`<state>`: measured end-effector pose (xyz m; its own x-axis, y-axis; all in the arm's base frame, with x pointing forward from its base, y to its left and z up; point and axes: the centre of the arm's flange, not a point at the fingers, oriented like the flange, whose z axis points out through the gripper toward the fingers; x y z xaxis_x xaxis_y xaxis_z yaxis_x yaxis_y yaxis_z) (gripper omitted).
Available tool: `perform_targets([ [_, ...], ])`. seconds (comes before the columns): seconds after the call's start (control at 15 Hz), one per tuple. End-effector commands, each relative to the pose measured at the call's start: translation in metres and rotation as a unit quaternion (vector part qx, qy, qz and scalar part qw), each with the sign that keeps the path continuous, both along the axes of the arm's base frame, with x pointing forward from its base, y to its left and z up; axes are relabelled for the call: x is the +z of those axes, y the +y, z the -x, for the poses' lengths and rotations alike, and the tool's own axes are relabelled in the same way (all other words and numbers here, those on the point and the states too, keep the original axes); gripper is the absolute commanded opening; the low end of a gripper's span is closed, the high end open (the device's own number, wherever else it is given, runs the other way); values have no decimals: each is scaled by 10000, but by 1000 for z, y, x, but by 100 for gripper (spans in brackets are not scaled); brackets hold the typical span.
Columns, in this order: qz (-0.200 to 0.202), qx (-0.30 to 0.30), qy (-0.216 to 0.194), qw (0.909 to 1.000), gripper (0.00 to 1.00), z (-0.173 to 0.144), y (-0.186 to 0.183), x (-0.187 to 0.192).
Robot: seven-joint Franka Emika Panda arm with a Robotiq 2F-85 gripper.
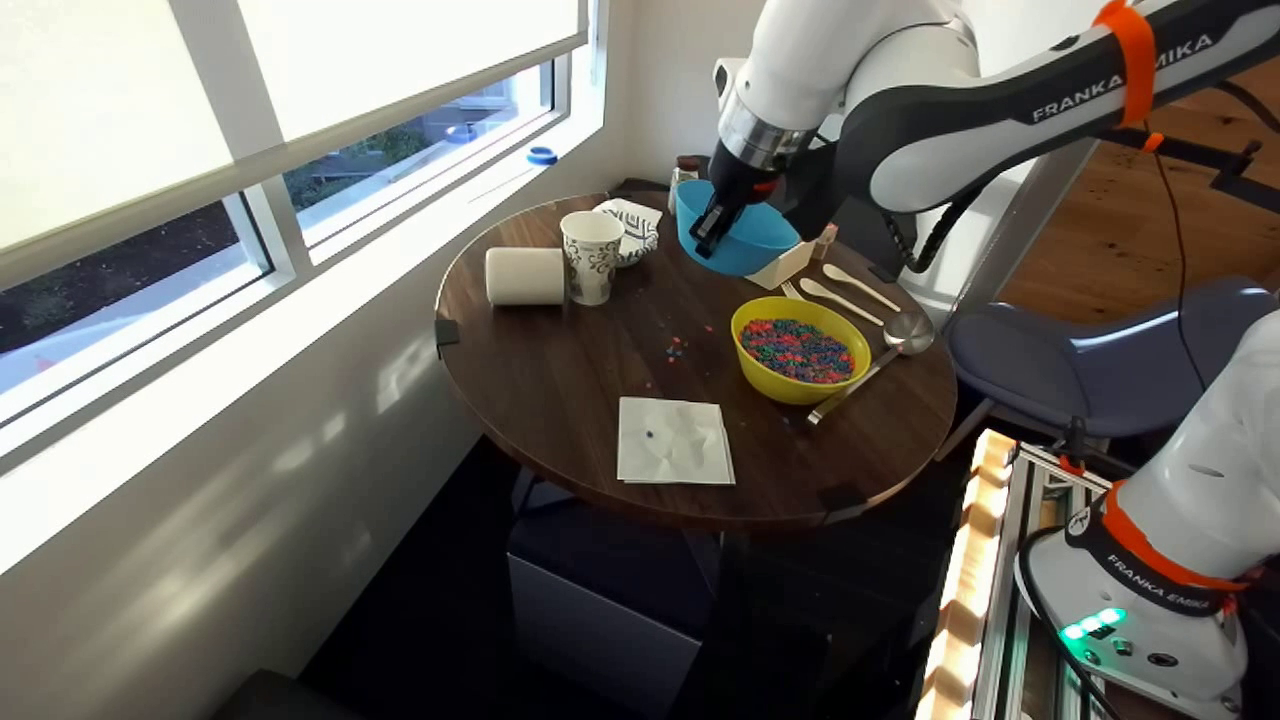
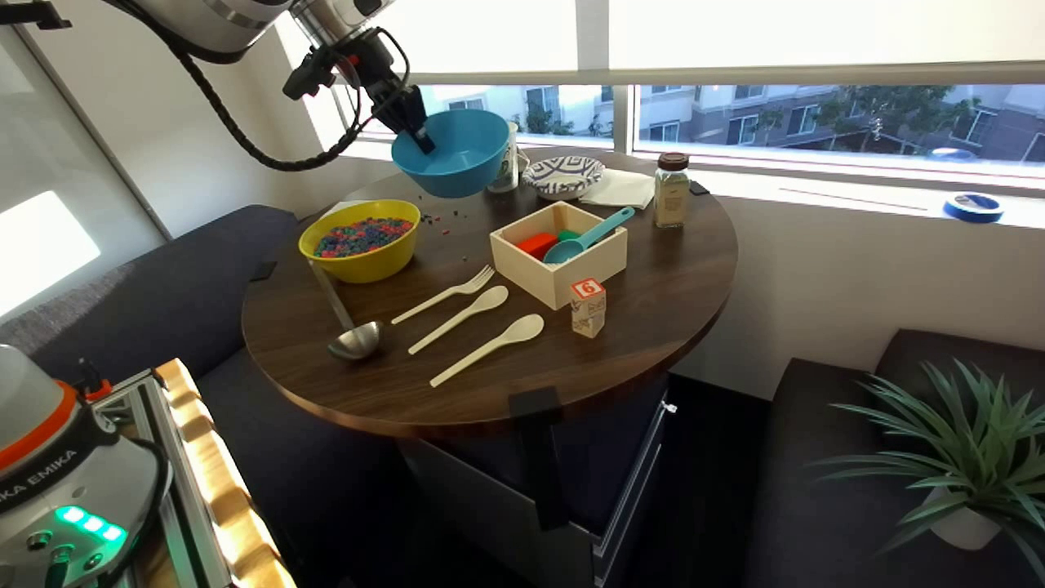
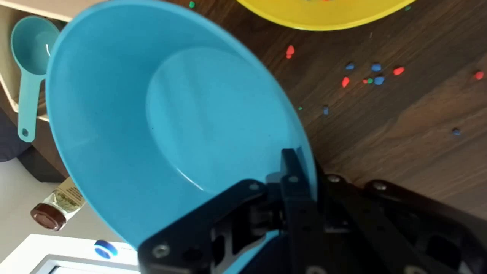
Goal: Pour the content in the blue bowl into the yellow bowl
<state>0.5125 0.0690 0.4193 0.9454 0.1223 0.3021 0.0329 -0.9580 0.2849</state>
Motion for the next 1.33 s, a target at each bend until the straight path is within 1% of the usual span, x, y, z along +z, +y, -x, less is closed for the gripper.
perform_targets([
  [0.0,-127,-59,-10,9999,1,-15,-14,-11],
  [0.27,-209,-113,168,9996,1,-26,-23,-30],
  [0.73,-210,-164,384,9989,1,-45,-27,-54],
  [1.27,-161,-128,561,9982,1,-58,-19,-74],
])
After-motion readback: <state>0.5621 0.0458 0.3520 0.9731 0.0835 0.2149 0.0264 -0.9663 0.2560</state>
